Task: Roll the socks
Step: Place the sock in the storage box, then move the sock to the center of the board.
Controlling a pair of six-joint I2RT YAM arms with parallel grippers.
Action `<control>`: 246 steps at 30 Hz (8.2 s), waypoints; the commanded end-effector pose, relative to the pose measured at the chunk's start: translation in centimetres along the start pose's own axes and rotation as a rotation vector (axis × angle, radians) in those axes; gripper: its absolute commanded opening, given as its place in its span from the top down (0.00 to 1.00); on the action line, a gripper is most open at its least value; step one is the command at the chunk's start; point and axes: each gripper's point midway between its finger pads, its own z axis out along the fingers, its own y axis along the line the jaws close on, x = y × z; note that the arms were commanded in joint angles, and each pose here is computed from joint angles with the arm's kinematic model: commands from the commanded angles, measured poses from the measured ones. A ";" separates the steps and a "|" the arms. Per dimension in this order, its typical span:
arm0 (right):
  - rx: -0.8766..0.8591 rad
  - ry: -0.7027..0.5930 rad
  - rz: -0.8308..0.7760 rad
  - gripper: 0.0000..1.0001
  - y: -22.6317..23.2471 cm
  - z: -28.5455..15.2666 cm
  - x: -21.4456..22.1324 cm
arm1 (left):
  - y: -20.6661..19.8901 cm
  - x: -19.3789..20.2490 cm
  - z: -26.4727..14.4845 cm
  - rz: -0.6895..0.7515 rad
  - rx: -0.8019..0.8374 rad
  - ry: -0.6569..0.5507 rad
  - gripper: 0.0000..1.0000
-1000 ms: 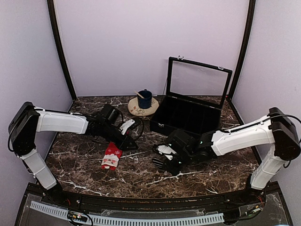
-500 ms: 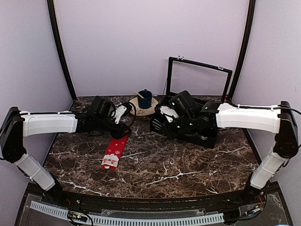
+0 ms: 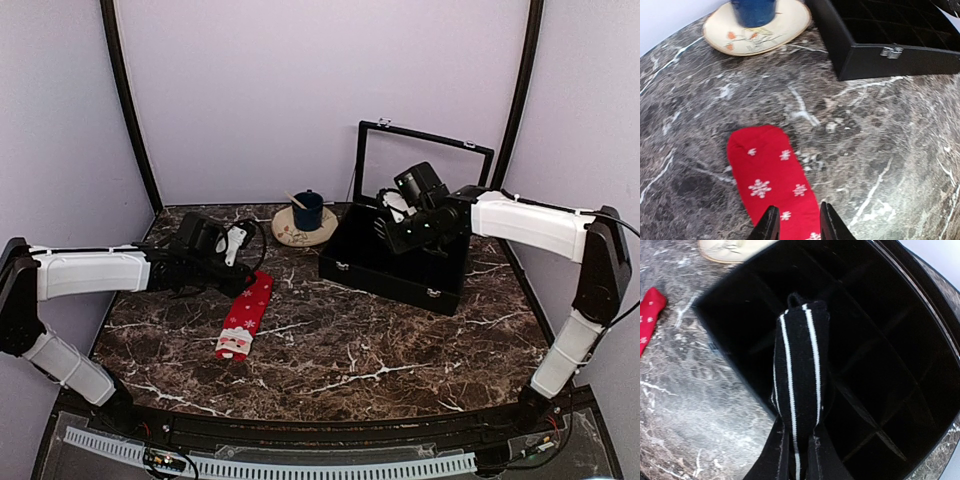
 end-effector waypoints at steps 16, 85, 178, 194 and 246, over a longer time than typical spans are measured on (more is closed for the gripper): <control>0.030 0.225 0.093 1.00 -5.4 3.9 8.2 | 4.1 -0.3 -2.5 -0.225 -0.155 -0.100 0.71; 0.057 0.656 0.139 1.00 -8.1 7.2 14.1 | 4.6 -0.2 -4.0 -0.201 -0.186 -0.130 0.77; -0.132 -0.833 -0.084 0.13 3.2 -14.2 -16.0 | 2.9 7.8 -3.0 -0.473 -0.095 0.013 0.56; -0.238 -0.440 -0.103 0.55 9.5 -5.3 -9.6 | 3.3 14.0 -3.7 -0.677 -0.201 0.154 0.70; -0.463 0.090 -0.221 0.91 25.6 12.9 -0.5 | -9.5 19.0 0.3 -0.562 0.062 0.425 0.84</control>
